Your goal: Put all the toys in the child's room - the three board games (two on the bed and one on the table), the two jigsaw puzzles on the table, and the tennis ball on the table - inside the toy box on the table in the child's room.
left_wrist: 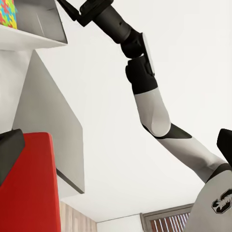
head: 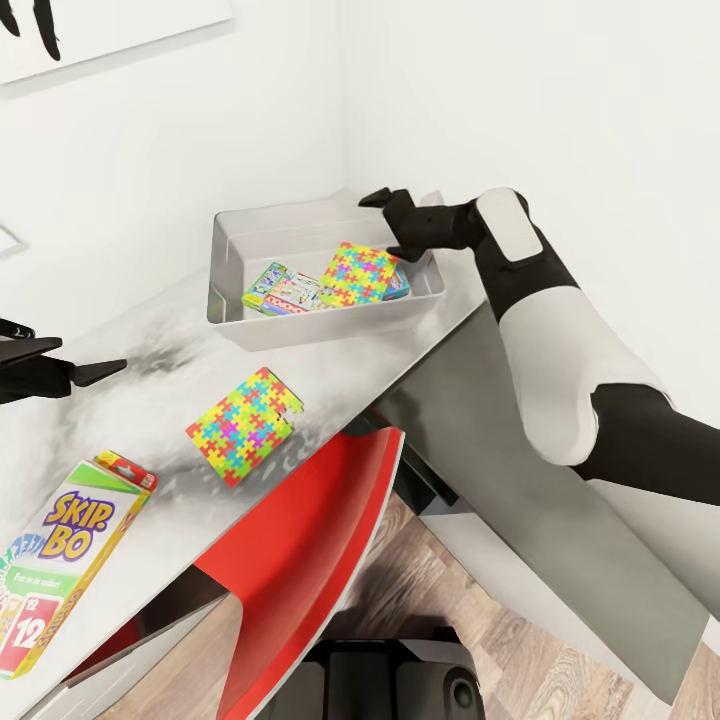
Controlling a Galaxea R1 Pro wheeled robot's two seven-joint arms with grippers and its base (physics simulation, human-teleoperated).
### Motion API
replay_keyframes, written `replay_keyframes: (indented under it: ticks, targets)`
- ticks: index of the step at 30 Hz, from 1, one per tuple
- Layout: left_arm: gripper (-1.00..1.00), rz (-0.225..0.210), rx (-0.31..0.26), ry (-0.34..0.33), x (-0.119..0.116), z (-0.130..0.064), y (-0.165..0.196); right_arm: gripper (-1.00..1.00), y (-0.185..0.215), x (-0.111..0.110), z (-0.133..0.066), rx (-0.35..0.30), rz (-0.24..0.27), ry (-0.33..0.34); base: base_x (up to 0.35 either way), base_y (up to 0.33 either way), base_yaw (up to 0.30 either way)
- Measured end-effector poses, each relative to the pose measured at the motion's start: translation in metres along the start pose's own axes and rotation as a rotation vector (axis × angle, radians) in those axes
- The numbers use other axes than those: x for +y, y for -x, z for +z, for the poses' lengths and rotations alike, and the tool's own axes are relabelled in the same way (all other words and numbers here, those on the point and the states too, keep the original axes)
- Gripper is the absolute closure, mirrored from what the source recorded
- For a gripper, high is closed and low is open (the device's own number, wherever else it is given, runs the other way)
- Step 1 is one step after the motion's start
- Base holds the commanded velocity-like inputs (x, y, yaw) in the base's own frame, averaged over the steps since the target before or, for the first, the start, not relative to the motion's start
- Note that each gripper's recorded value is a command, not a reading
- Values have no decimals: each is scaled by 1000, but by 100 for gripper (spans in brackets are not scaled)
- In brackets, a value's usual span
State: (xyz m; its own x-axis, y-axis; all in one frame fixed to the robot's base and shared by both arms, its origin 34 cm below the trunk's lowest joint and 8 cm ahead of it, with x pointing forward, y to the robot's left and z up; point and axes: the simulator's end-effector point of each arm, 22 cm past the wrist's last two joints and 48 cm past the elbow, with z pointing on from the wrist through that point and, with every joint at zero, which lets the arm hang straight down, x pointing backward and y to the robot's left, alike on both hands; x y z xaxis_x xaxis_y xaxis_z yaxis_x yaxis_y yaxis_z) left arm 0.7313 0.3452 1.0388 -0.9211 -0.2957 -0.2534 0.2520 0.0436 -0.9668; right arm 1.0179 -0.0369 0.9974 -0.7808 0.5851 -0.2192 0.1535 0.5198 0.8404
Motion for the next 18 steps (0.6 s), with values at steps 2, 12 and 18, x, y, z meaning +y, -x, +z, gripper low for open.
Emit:
replay_keyframes:
  ticks: [2,12,18]
  targets:
    - [-100,0,0,0,0,0,0,-100,1,1,-1,-1,0,2,0,0,0]
    - [-100,-1,1,0,0,0,0,-100,7,9,-5,-20,-11,15,-19,0,0]
    - [-100,-2,0,1,1,0,0,-100,9,9,-5,-24,-11,17,-125,0,0]
